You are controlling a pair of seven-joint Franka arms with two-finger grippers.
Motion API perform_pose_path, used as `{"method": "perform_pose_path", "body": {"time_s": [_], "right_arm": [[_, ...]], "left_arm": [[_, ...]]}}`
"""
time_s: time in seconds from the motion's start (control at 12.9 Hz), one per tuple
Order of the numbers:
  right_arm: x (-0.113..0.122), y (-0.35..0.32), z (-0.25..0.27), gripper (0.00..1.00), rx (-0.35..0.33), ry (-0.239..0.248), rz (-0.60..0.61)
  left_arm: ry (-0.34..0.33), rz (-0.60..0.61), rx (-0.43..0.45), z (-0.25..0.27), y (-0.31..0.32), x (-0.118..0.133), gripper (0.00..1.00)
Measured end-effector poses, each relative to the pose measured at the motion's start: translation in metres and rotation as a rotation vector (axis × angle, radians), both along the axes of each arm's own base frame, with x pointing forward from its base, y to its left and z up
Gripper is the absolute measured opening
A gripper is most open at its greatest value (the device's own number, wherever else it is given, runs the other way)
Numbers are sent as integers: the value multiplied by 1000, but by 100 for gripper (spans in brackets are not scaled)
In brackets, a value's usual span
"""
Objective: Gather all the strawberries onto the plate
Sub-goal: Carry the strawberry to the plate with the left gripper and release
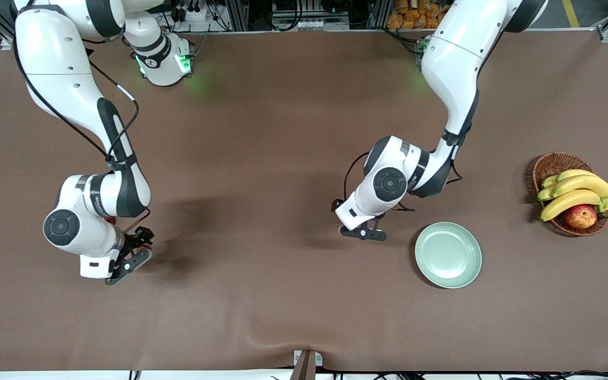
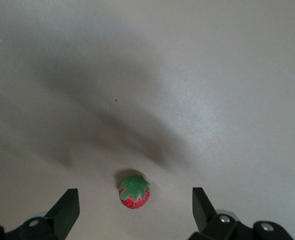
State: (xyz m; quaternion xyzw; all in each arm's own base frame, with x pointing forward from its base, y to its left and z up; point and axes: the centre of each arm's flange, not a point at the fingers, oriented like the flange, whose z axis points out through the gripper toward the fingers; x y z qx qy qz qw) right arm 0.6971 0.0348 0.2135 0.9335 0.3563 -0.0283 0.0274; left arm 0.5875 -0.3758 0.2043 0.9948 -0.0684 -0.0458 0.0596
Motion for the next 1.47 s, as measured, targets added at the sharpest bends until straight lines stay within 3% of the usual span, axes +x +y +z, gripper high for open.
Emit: {"method": "perform_pose_path", "body": {"time_s": [0.23,0.39,0.62,0.93,1.01,1.24,1.39,1.47], "right_arm": [[-8,-2,-20,100,-5,38,-2],[-13,-3,-26,100,-5,55,-3],[-19,-2,-31,100,-5,98,-6],[-19,-1,-31,95,-4,100,-5],[-19,-1,-31,86,-3,98,-5],[-15,-1,-29,82,30,63,-35],[-13,-4,-28,82,38,43,-46],[-12,-5,-28,82,38,35,-47]], "left_arm": [[7,1,7,-8,2,-1,89],[11,1,14,-12,4,-1,74],[14,-2,17,-14,3,-2,72],[15,-12,17,-15,-2,-6,70],[16,-16,17,-16,-4,-8,69],[23,-19,22,-22,-6,-10,67],[25,-19,23,-23,-5,-10,50],[24,-19,23,-23,-5,-10,37]]}}
